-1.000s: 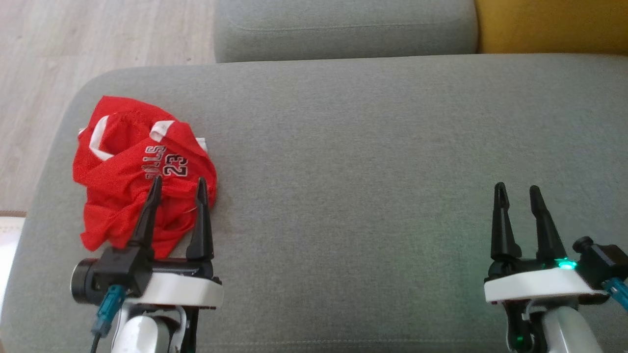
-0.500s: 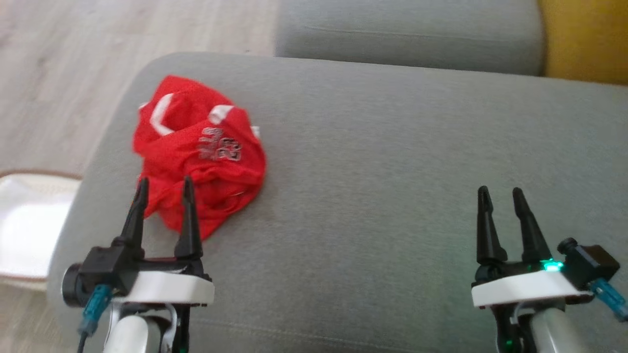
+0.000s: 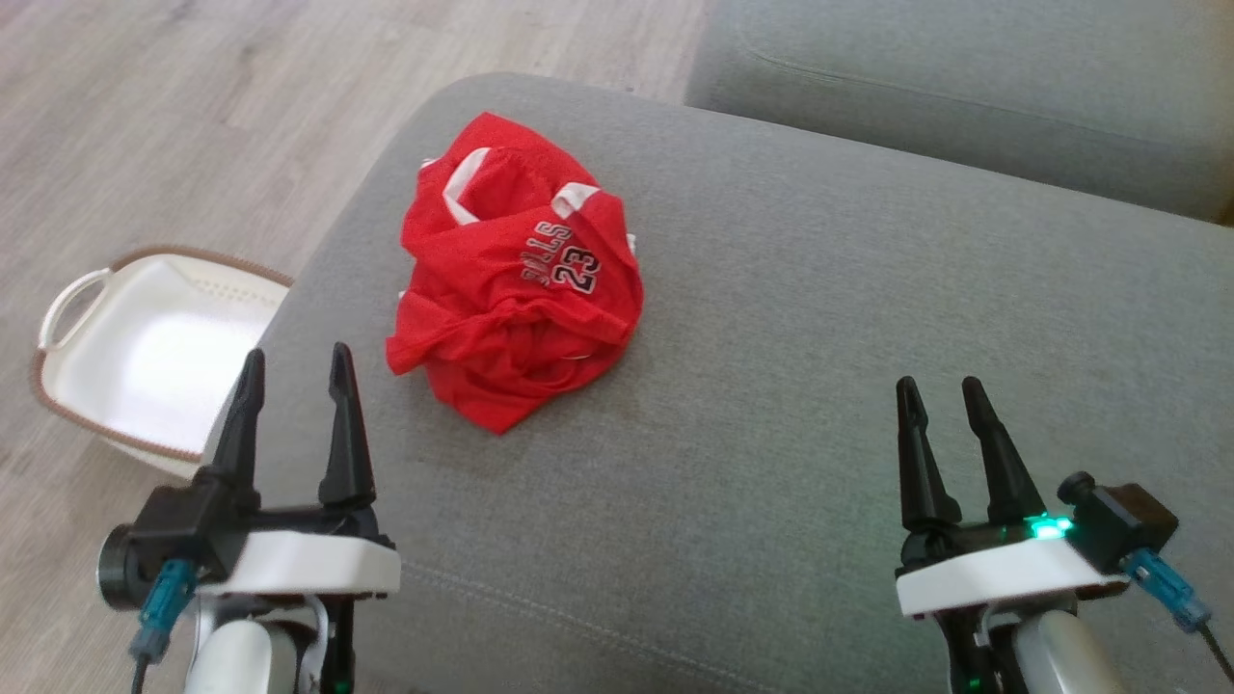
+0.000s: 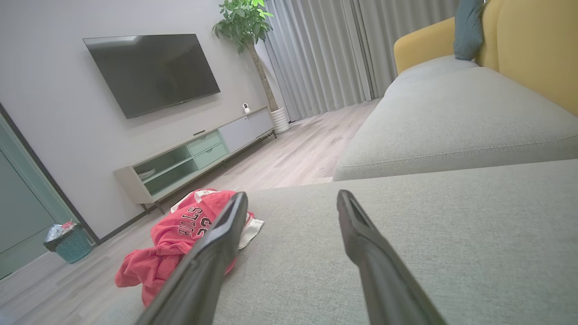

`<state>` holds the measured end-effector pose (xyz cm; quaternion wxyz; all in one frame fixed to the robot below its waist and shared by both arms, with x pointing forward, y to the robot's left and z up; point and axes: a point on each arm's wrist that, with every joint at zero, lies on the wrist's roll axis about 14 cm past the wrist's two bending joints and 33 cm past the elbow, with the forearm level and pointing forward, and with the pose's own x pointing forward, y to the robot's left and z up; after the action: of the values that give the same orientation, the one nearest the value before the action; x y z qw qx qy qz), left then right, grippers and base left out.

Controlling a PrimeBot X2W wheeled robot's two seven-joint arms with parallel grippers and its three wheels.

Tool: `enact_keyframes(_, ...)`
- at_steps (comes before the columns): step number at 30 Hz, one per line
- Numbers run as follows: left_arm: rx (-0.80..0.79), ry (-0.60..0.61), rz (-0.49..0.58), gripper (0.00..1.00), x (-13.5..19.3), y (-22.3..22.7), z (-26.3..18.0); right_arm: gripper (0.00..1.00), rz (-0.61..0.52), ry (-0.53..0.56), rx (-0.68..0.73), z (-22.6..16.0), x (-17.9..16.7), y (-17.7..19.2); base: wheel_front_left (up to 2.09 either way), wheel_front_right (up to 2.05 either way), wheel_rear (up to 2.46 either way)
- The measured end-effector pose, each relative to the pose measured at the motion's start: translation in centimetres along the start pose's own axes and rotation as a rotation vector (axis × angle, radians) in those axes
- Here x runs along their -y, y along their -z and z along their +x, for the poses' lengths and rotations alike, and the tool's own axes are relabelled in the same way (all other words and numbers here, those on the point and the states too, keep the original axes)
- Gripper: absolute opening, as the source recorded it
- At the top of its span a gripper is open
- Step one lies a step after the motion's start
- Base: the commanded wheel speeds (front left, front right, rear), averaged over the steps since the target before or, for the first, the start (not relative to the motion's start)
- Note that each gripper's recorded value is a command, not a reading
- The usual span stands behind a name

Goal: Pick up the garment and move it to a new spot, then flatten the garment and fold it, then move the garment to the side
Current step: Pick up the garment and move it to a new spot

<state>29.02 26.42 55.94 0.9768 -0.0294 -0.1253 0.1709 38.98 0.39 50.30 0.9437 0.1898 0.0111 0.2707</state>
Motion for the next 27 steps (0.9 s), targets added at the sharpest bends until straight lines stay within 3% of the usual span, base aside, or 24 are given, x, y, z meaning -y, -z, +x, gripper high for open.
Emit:
enact_keyframes(10,-0.023,-0.025,0.017,1.0,-1.1,0.7,-0.2,1.0,0.008,0.004,-0.015,0.1,0.2,0.6,0.0,0.0,0.0)
enact_keyframes(14,-0.045,-0.029,0.031,1.0,-1.8,1.4,0.6,1.0,0.009,0.048,-0.017,0.1,1.9,0.8,0.0,0.0,0.0)
enact_keyframes(18,-0.065,0.029,0.051,1.0,-1.3,2.4,3.1,1.0,-0.013,0.104,-0.011,0.3,4.3,0.7,0.0,0.0,0.0)
enact_keyframes(23,-0.102,0.141,0.156,1.0,-0.8,4.0,7.9,1.0,-0.047,0.172,0.052,1.7,7.6,-1.0,0.0,0.0,0.0)
enact_keyframes(27,-0.258,0.202,0.193,1.0,-0.3,7.6,11.8,1.0,-0.075,0.226,0.083,2.5,10.3,-1.7,0.0,0.0,0.0)
